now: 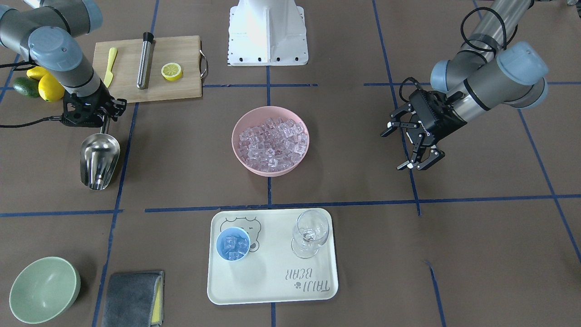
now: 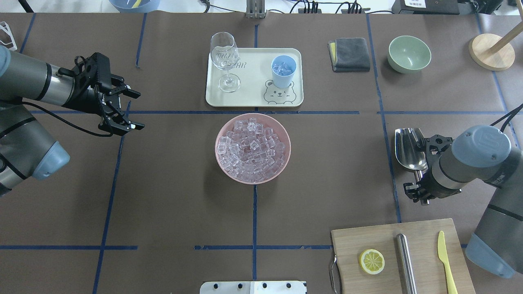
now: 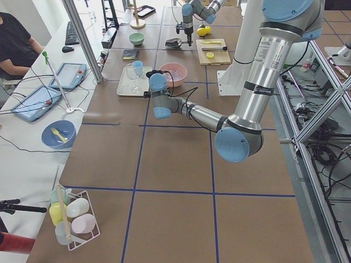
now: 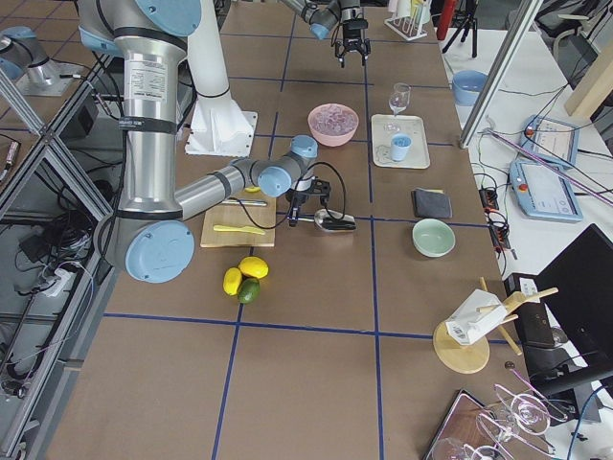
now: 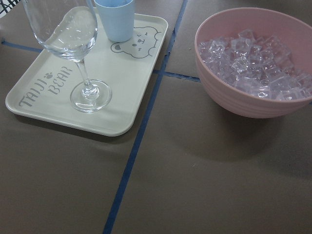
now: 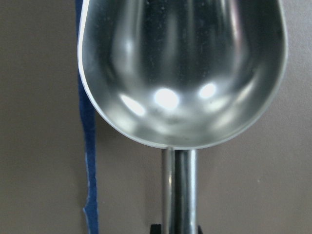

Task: Put ice in cup with scoop

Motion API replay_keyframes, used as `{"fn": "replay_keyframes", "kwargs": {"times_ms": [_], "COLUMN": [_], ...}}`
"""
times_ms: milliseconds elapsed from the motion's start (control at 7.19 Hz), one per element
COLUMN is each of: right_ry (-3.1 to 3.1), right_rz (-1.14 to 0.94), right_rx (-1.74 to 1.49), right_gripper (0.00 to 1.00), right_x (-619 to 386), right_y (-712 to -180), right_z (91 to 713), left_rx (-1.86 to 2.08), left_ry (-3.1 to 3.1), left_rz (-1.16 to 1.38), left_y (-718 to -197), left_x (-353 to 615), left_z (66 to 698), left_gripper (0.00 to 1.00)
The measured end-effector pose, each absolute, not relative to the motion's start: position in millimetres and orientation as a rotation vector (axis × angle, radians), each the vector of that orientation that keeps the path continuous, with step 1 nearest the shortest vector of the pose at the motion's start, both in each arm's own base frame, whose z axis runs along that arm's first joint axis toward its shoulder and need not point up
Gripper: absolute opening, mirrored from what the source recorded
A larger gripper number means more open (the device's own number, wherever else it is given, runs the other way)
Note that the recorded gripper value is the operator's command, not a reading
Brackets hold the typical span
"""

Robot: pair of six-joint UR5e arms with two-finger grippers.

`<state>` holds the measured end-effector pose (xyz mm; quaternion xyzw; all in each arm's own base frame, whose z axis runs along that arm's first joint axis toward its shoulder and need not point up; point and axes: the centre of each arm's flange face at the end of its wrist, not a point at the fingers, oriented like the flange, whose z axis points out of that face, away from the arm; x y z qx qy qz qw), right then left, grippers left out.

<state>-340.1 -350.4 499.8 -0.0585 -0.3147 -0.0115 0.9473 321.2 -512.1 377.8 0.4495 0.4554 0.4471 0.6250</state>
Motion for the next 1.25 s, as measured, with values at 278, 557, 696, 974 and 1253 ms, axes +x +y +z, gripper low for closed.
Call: {"fn": "replay_keyframes", "kwargs": {"times_ms": [278,557,696,974,1253], "right_ry": [-0.638,-0.644,-0.649,-0.673,-0.699], "right_rz": [-0.025,-0.023,-0.023,-0.024,0.008], "right_rx": [-0.122,-0.118,-0.114,-0.097,-0.074], "right_gripper": [1.0,1.0,1.0,1.0,1.0], "right_x": [-341,-342,-341,-331,-299], "right_y": [-350,-351,-351,-347,-347], "right_z": [502,498,495,480,465], "left_rx": [1.031,1.033,1.033,1.02,0.931], "left_ry": [1.045,1.046,1.044,1.029,0.981], "left_rz": [1.026,1.026,1.025,1.005,0.938], "left_y": [-512,-512,-513,-518,-528], "left_x": [321,321,321,311,282], "left_z": [378,377,377,382,410], "left_gripper": [1.0,1.0,1.0,1.0,1.0]}}
